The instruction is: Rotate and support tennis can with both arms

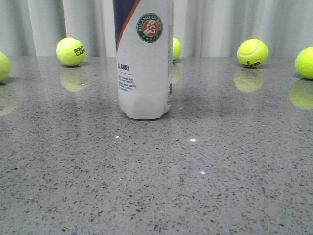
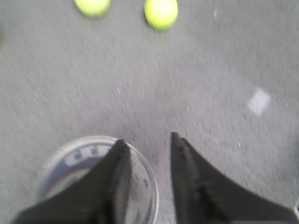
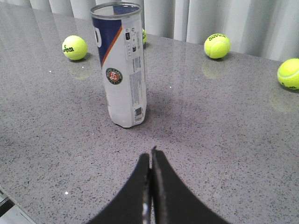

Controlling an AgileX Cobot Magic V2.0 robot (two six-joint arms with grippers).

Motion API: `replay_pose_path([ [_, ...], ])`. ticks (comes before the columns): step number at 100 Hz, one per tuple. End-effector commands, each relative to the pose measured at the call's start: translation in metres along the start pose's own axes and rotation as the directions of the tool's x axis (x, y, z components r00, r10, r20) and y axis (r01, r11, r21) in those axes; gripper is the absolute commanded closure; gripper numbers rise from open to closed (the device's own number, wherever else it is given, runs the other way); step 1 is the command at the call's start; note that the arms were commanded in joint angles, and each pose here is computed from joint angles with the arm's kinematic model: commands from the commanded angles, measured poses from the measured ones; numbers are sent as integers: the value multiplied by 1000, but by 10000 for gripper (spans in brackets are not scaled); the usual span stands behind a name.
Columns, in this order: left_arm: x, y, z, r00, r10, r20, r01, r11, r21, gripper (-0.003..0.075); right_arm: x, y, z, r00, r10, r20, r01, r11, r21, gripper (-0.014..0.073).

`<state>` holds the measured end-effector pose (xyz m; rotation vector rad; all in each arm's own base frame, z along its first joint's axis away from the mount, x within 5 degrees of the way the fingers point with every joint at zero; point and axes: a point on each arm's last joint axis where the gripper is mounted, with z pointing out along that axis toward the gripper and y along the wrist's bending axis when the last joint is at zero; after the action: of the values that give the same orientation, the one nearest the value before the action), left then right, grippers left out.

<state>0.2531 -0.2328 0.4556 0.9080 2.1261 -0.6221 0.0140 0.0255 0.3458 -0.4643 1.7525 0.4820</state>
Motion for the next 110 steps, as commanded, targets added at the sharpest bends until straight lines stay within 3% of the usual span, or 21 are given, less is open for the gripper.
replay_pose_path([
  [1,-14,-12,-46,974,30,224,-27,1000,-15,703,-13,0,-2,997,3,82,-4,1000,9,655],
  [3,-12,-12,-49,970,29,240,-26,1000,-18,742,-13,0,-2,997,3,82,-4,1000,9,655],
  [29,41,-11,-65,966,40,255,-20,996,-81,738,-13,0,-2,997,3,82,-4,1000,9,655],
  [56,127,-11,-79,951,30,306,6,993,-115,739,-13,0,-2,997,3,82,-4,1000,9,655],
  [69,173,-12,-83,966,28,256,3,993,-121,739,-13,0,-2,997,3,82,-4,1000,9,655],
  [83,209,-5,-88,970,163,182,-117,963,-241,739,-13,0,-2,997,3,82,-4,1000,9,655],
  [98,234,-1,-98,971,70,227,-3,959,-284,739,-13,0,-2,997,3,82,-4,1000,9,655],
  [110,250,3,-105,962,151,226,-60,930,-363,739,-13,0,-2,997,3,82,-4,1000,9,655],
])
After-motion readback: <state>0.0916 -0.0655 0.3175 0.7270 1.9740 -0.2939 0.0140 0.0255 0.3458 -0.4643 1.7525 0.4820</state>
